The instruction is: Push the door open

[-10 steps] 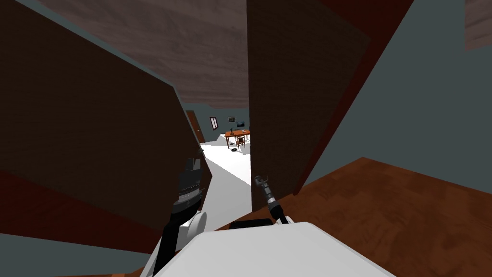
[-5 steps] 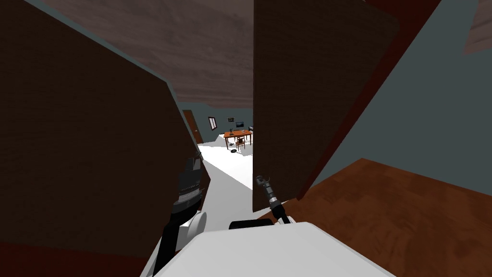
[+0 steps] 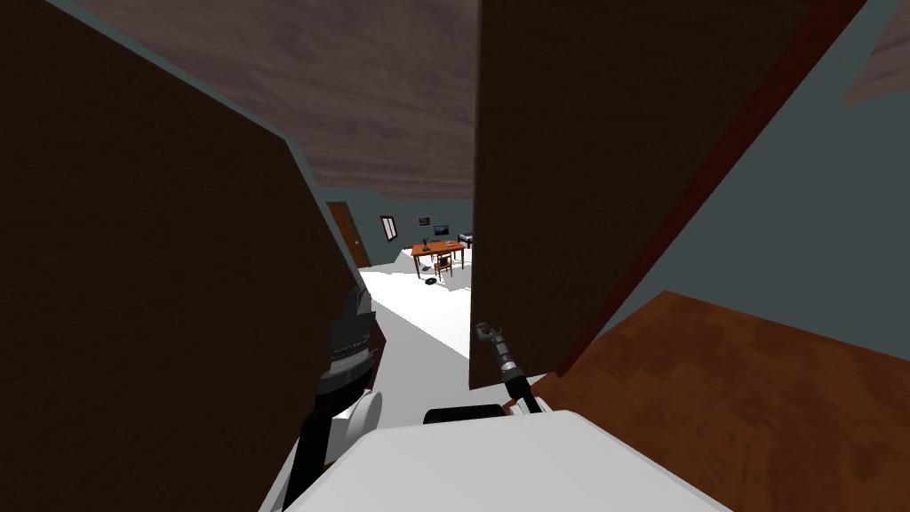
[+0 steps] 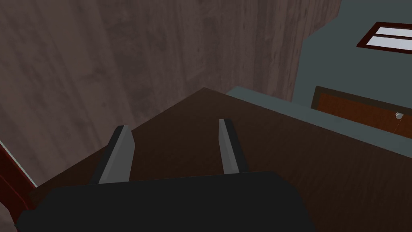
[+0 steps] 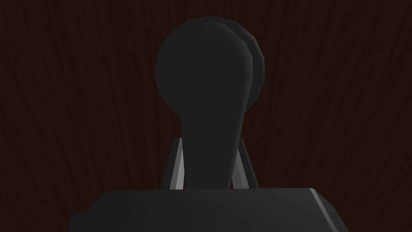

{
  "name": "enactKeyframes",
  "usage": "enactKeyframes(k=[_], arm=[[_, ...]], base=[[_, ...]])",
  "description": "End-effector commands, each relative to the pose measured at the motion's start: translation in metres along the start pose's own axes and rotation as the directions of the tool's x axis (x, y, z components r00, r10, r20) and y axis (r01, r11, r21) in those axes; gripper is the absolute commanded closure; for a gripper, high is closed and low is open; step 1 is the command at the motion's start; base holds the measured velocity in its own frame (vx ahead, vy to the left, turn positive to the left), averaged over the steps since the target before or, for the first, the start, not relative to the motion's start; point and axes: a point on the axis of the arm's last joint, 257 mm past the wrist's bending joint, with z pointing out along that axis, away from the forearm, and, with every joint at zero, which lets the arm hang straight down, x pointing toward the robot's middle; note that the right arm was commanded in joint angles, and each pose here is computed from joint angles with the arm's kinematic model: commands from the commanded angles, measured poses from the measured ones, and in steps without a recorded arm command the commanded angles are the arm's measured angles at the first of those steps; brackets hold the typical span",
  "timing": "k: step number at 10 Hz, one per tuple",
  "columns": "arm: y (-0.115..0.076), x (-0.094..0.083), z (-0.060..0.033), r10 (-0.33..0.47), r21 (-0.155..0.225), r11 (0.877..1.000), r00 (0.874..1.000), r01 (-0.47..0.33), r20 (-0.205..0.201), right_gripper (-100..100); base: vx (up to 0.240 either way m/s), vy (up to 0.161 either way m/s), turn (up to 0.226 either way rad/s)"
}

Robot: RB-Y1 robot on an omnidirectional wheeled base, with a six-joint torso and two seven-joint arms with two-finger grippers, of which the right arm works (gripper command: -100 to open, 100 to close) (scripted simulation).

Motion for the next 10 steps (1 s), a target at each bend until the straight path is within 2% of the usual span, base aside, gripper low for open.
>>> enactKeyframes(k=[1, 7, 8, 9, 10], arm=[[0.004, -0.021, 0.0036, -0.012, -0.007, 1.000, 0.999, 0.012, 0.033, 100], [0.004, -0.056, 0.0062, -0.010, -0.006, 1.000, 0.992, 0.010, 0.124, 100], [0.004, -0.056, 0.0062, -0.010, -0.006, 1.000, 0.992, 0.010, 0.124, 100], [0.004, -0.064, 0.0065, -0.005, -0.006, 1.000, 0.989, 0.006, 0.150, 100], [0.004, -0.067, 0.0066, -0.004, -0.006, 1.000, 0.987, 0.005, 0.159, 100]], base=[[0.130, 0.104, -0.048], [0.146, 0.106, -0.069], [0.131, 0.065, -0.049], [0.149, 0.063, -0.056], [0.145, 0.102, -0.071]])
